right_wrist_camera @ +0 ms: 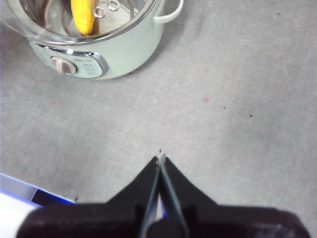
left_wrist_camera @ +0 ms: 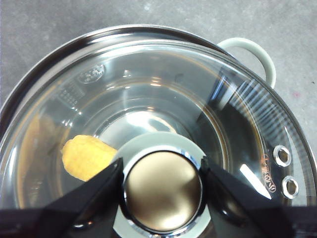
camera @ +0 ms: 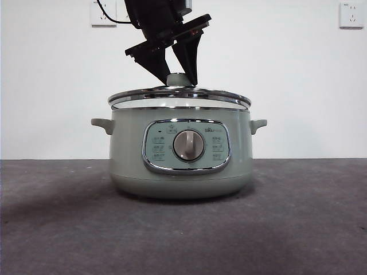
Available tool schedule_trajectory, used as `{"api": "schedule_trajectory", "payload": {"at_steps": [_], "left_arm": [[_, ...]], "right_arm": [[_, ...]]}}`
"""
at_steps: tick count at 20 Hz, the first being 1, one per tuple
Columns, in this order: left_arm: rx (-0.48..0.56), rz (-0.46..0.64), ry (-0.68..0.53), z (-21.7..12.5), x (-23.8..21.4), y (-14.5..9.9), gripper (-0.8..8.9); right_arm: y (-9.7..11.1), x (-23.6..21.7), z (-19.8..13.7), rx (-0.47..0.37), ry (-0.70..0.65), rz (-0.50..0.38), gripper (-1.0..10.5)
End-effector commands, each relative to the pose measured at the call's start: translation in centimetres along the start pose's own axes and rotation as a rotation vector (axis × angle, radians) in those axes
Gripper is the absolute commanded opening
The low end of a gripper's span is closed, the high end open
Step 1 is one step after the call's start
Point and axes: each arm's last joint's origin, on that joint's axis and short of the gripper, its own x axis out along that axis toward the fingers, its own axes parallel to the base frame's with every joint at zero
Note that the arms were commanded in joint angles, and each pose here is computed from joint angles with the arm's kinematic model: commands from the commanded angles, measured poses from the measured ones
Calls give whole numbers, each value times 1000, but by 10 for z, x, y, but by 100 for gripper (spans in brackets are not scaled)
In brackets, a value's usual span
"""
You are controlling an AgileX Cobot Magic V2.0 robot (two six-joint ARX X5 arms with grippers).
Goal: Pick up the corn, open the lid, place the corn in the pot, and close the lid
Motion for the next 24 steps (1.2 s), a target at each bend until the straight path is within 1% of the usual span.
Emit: {"api": "schedule_trajectory", "payload": {"at_steps": [1, 3, 7, 14, 17, 19, 20, 21, 23, 24], "left_arm": [[-3, 30, -14, 2, 4, 0, -9], [0, 38, -19, 3, 4, 0, -9], [2, 35, -32, 4, 7, 1, -9], [2, 33, 7, 3, 33, 1, -9], [4, 32, 9, 2, 34, 1, -9], [4, 25, 7, 3, 34, 0, 10], [4, 25, 7, 3, 34, 0, 89], [3, 25, 4, 3, 34, 0, 246], [3, 25, -8, 4, 32, 0, 616], [4, 25, -17, 5, 29, 0, 688]], "right_arm": [[0, 2, -4, 3, 30, 9, -9], [0, 2, -4, 17, 31, 12, -9], [0, 1, -4, 17, 29, 12, -9], [0, 1, -4, 17, 30, 12, -9], [0, 1, -4, 17, 29, 12, -9], [0, 1, -4, 17, 29, 12, -9], [0, 1, -4, 17, 29, 12, -9], [0, 1, -4, 17, 29, 12, -9], [0, 1, -4, 17, 30, 12, -9], [0, 1, -4, 16, 30, 12, -9]]}}
